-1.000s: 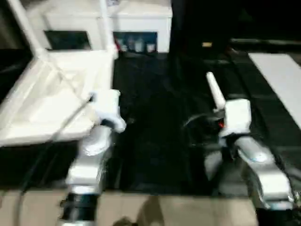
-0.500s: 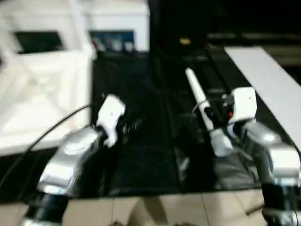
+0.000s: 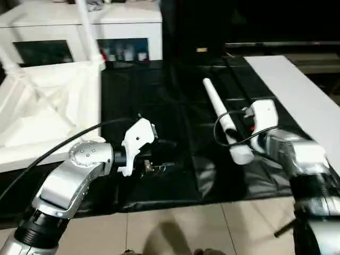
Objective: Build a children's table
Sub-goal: Pick table leg
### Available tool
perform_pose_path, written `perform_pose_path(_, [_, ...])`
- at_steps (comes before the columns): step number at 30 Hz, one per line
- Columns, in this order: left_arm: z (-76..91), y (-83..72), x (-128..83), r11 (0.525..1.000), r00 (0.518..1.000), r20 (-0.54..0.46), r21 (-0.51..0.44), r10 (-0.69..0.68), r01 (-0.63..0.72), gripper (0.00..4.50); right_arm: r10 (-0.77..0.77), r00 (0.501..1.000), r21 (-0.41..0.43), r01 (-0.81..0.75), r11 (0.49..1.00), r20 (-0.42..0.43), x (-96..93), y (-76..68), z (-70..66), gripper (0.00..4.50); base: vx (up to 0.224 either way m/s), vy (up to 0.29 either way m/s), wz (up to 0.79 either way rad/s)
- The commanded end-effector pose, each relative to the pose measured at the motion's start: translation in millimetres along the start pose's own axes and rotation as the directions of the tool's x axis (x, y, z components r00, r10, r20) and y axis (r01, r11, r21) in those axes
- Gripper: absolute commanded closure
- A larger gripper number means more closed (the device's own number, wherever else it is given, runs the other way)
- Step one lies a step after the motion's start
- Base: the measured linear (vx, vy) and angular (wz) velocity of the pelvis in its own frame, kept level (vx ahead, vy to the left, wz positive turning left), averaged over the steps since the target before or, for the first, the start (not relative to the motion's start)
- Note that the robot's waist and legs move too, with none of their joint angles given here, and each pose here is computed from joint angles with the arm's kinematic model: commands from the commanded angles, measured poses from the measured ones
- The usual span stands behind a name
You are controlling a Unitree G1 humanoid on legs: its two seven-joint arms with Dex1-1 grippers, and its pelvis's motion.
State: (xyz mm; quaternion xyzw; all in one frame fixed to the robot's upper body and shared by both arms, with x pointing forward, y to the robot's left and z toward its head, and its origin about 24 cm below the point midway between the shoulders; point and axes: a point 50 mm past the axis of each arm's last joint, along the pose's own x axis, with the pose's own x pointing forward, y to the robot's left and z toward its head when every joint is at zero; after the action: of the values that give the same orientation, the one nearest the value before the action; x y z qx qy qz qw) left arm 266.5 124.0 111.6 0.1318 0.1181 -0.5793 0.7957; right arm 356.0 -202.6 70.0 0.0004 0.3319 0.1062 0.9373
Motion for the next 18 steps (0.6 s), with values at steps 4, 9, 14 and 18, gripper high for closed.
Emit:
perform_pose_path(4, [3.6,-4.1,-6.3,0.999,0.999,-0.043,0.025,-0.032,0.033,1.3,0.033,0.999,-0.05,-0.034,0.998,-0.026,-1.8,-0.5,13.4,0.41,0.0,0.0,0.0])
perform_pose_path(9, [6.1,-4.0,-8.0,0.998,0.996,-0.069,0.036,-0.052,0.054,1.3,0.055,0.991,-0.11,-0.068,0.992,-0.122,-3.4,-4.8,16.4,0.74,0.0,0.0,0.0])
perform_pose_path(14, [9.0,-2.5,-6.8,0.998,0.996,-0.068,0.046,-0.05,0.053,1.3,0.053,0.985,-0.133,-0.076,0.988,-0.167,-3.4,-8.6,16.5,1.26,0.0,0.0,0.0])
perform_pose_path(18, [8.8,-3.5,-7.3,0.997,0.996,-0.074,0.046,-0.053,0.057,1.3,0.073,0.972,-0.15,-0.108,0.983,-0.223,-2.1,-8.2,10.9,1.65,0.013,-0.001,0.0])
